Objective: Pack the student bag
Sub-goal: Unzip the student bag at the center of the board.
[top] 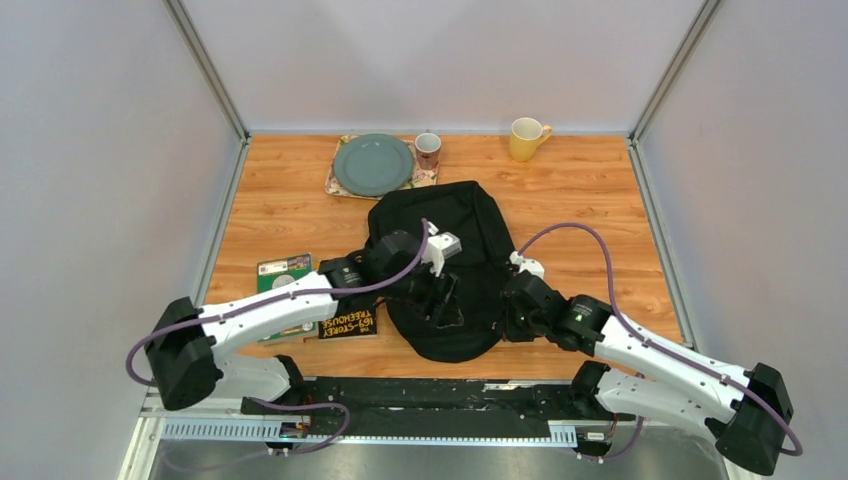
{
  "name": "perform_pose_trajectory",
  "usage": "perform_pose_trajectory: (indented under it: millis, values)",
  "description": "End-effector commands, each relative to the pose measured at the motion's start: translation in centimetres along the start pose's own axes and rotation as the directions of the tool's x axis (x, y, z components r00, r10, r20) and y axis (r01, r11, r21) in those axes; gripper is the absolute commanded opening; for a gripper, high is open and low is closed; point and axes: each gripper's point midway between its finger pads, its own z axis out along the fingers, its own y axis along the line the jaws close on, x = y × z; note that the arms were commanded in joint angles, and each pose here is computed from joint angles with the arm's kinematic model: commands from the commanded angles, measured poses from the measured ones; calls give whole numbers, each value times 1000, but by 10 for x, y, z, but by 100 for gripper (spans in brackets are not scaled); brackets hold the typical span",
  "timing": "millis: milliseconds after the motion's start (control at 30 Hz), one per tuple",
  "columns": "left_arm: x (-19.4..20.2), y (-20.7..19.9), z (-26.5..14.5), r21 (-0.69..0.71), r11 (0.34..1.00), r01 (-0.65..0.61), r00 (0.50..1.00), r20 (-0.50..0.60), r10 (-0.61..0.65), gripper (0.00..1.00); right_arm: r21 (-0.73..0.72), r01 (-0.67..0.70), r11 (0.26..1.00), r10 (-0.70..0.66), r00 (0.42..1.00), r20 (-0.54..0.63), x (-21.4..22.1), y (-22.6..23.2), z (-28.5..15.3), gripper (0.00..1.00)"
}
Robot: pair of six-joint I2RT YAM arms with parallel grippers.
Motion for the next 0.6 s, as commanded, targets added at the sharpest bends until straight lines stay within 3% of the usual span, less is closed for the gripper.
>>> perform_pose_trajectory:
  millis: [0, 167, 267, 300, 400, 567]
  values:
    - [-3, 6, 17, -60, 990, -128, 991, -34, 126, 77, -35, -46, 998, 49, 996, 76, -17, 8, -7, 0]
    - [5, -5, 39, 23, 998, -56, 995, -79, 57, 78, -19, -95, 995, 96, 987, 126, -20, -1, -12, 0]
    - [13, -12, 53, 58, 987, -148, 983, -97, 153, 78, -54, -99, 994, 106, 985, 138, -20, 2, -11, 0]
    - [20, -18, 56, 67, 966, -251, 960, -107, 257, 78, -56, -106, 993, 113, 985, 134, -19, 2, -10, 0]
    - [24, -17, 67, 60, 911, -409, 904, -110, 413, 79, -59, -122, 991, 129, 984, 126, -16, 2, -8, 0]
    - [30, -32, 81, 127, 847, -516, 843, -104, 529, 79, -86, -130, 988, 141, 981, 132, -19, 8, -8, 0]
